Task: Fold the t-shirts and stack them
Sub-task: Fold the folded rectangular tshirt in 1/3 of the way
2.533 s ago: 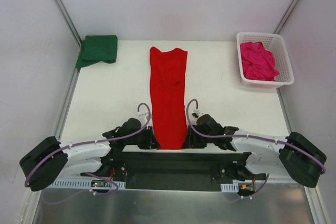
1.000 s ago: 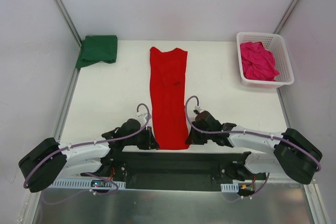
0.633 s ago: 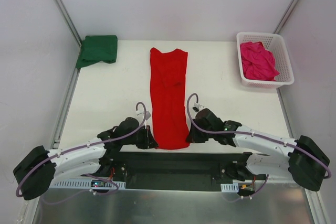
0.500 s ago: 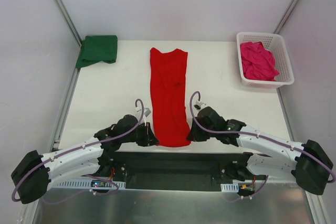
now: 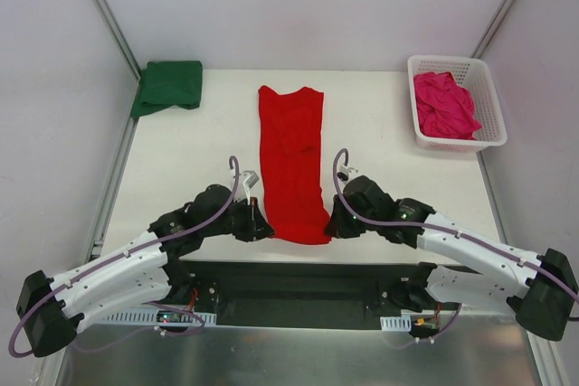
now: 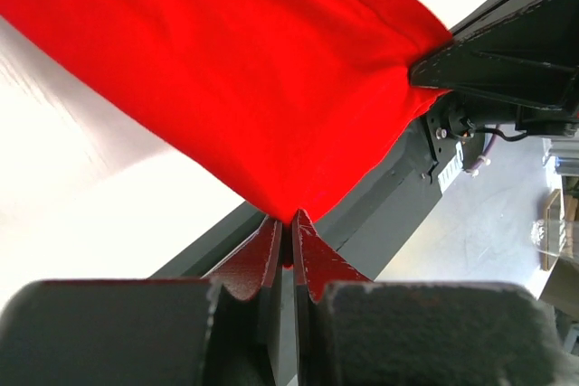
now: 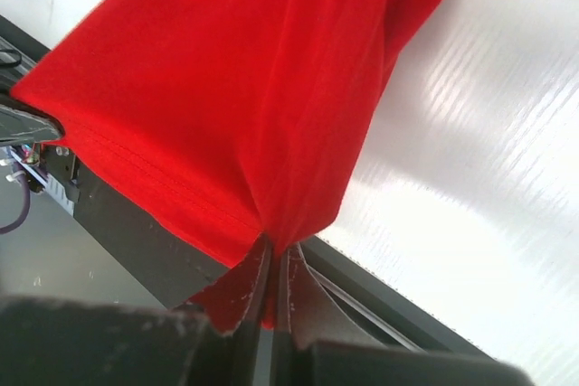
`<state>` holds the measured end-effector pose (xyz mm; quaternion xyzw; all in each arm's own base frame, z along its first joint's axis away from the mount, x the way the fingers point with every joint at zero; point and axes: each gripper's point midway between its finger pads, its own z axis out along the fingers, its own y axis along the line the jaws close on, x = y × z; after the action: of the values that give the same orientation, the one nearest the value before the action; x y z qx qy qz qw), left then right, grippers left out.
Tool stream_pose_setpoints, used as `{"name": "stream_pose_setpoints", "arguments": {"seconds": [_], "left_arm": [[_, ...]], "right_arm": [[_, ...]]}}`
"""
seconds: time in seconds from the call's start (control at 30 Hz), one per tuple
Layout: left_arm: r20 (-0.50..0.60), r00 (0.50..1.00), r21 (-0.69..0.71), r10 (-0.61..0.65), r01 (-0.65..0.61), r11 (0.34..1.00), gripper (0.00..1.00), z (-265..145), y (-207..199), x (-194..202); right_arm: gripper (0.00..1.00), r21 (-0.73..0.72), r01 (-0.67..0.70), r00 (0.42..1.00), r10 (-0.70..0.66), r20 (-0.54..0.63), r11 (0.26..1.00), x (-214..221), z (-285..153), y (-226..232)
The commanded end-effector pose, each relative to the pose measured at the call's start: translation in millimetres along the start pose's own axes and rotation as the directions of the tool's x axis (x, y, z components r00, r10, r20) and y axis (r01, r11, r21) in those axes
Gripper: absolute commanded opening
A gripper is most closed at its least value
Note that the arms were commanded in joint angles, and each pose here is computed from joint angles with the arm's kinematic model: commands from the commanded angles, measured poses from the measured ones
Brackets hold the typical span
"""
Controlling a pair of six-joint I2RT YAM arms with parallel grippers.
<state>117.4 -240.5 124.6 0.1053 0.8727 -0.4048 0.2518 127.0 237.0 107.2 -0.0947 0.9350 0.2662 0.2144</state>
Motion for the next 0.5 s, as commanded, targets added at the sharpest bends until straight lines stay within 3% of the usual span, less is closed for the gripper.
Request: {"name": "stream_pose_setpoints", "arguments": {"seconds": [0.0, 0.27, 0.47], "left_arm": [[0.013, 0.998, -0.031, 0.066, -0.066, 0.997, 0.0, -3.7, -5.6, -14.7], [0.045, 0.99, -0.069, 0.13, -0.127, 0.989, 0.0, 0.7, -11.7, -39.0], [0.091, 0.981, -0.12, 0.172, -0.161, 0.98, 0.0, 2.0, -11.7, -70.7]], "right_arm": [[0.01, 0.035, 0.049, 0.997, -0.051, 0.05, 0.998, -22.6, -12.4, 5.2], [0.01, 0.04, 0.089, 0.99, -0.093, 0.103, 0.995, -66.5, -9.9, 25.4], [0.01, 0.071, 0.071, 0.988, -0.08, 0.132, 0.995, -98.0, -6.1, 15.6]]}}
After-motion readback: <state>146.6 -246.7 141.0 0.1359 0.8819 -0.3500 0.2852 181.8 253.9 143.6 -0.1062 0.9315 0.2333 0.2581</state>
